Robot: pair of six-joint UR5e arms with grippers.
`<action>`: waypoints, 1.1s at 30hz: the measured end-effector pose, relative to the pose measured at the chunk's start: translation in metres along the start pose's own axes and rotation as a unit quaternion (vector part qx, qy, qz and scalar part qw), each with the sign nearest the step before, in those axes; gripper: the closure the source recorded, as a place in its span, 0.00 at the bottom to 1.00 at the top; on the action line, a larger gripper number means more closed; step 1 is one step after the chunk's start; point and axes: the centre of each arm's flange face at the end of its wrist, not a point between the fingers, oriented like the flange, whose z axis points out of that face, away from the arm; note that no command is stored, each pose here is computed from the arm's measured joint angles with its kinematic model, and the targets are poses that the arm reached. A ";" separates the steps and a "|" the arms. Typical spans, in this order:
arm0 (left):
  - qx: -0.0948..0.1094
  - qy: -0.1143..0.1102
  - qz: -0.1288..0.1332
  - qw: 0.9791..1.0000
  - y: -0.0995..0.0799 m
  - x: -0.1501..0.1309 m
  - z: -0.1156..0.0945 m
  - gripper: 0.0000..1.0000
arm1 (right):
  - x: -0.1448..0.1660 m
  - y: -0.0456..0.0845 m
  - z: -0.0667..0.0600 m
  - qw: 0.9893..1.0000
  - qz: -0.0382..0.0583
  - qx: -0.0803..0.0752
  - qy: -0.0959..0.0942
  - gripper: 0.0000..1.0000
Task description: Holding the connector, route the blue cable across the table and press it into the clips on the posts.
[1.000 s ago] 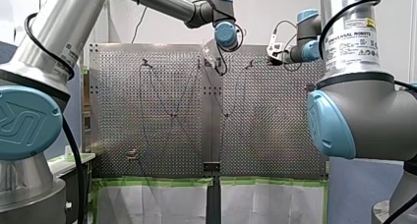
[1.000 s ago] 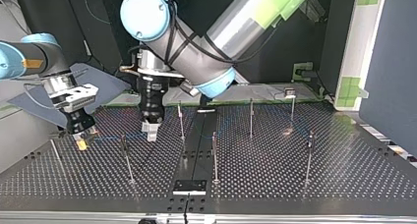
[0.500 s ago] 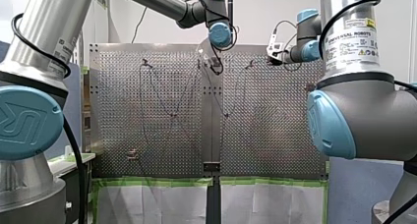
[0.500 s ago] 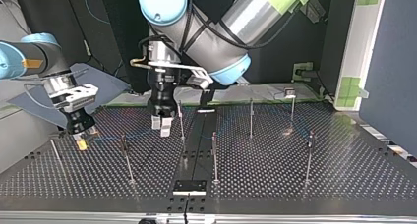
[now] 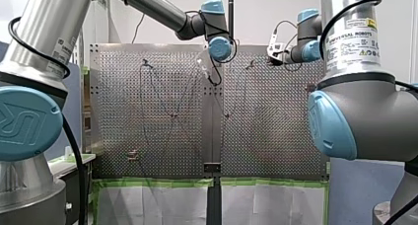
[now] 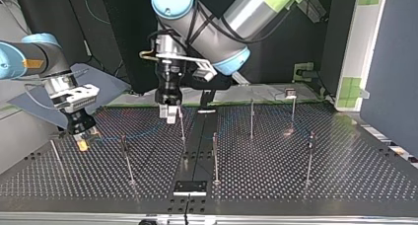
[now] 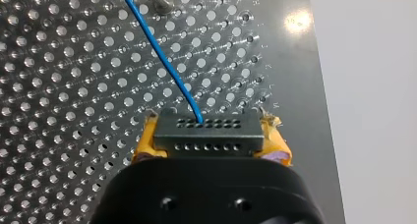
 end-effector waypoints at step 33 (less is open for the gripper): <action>-0.010 0.088 0.061 0.994 0.164 0.166 -0.030 0.00 | 0.000 0.000 0.000 1.000 0.000 0.001 -0.001 1.00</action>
